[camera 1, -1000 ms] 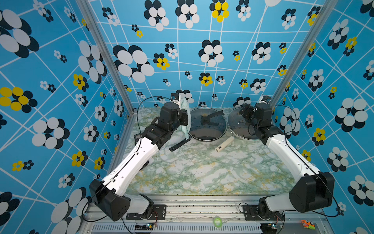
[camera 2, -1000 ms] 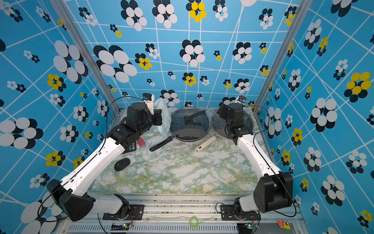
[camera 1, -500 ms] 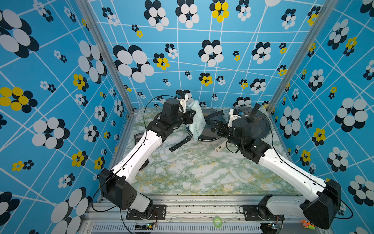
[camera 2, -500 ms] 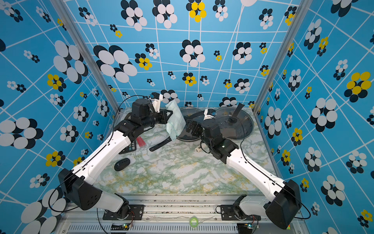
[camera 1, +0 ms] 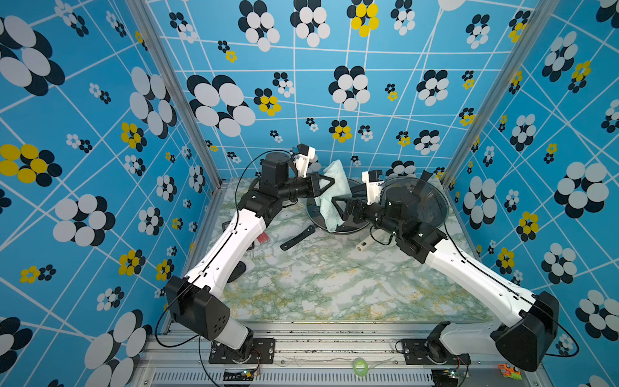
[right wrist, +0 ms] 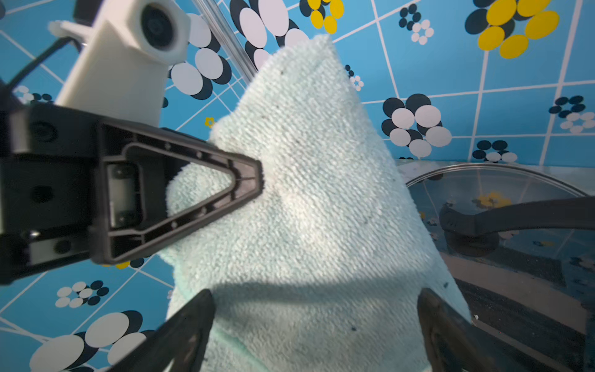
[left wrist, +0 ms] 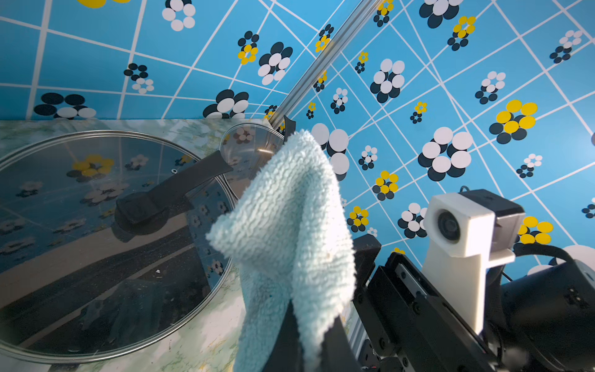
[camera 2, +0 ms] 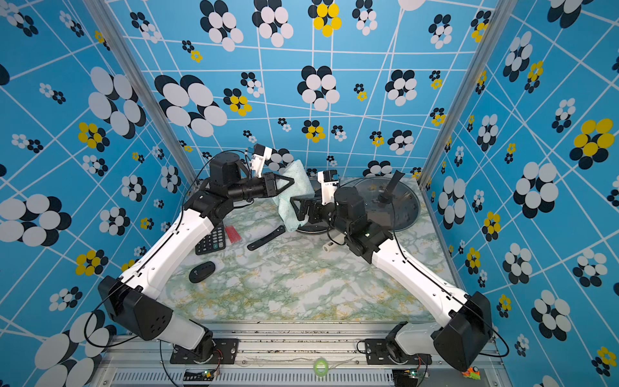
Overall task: Wipe the pot lid with a cloth
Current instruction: Adjust the cleaning item.
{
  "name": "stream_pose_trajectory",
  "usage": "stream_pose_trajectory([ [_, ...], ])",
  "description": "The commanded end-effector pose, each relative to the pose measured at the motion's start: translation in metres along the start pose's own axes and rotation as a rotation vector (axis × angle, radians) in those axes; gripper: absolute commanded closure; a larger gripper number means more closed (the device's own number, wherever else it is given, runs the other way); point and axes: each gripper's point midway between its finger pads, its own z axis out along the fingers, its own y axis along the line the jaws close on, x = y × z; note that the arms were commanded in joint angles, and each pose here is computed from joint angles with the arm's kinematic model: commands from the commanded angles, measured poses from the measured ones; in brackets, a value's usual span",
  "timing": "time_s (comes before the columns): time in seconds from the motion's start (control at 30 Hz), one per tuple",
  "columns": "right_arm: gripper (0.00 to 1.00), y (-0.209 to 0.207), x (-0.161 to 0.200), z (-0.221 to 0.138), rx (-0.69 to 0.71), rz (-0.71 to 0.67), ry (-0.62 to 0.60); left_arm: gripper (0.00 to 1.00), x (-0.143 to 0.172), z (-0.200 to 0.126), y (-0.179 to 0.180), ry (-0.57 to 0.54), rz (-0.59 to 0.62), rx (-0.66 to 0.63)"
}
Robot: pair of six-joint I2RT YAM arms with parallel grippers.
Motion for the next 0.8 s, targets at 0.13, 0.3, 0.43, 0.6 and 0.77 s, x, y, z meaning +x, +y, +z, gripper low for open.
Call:
stream_pose_trajectory([
  [0.13,0.01,0.021,0.004,0.006,-0.097,-0.131,0.059,1.00,-0.007,0.007,-0.017,0.017,-0.013,0.112],
  [0.3,0.03,0.017,0.011,0.018,-0.093,-0.162,0.088,1.00,-0.010,0.006,-0.023,0.018,-0.019,0.141],
  [0.43,0.06,0.008,0.019,0.021,-0.056,-0.208,0.109,1.00,-0.010,0.004,-0.027,0.020,-0.022,0.157],
  [0.6,0.17,0.007,0.000,0.024,-0.035,-0.216,0.017,1.00,-0.005,0.005,-0.026,0.048,-0.053,0.166],
  [0.77,0.25,0.008,-0.025,0.025,-0.022,-0.203,-0.113,1.00,0.000,0.006,-0.019,0.052,-0.085,0.146],
])
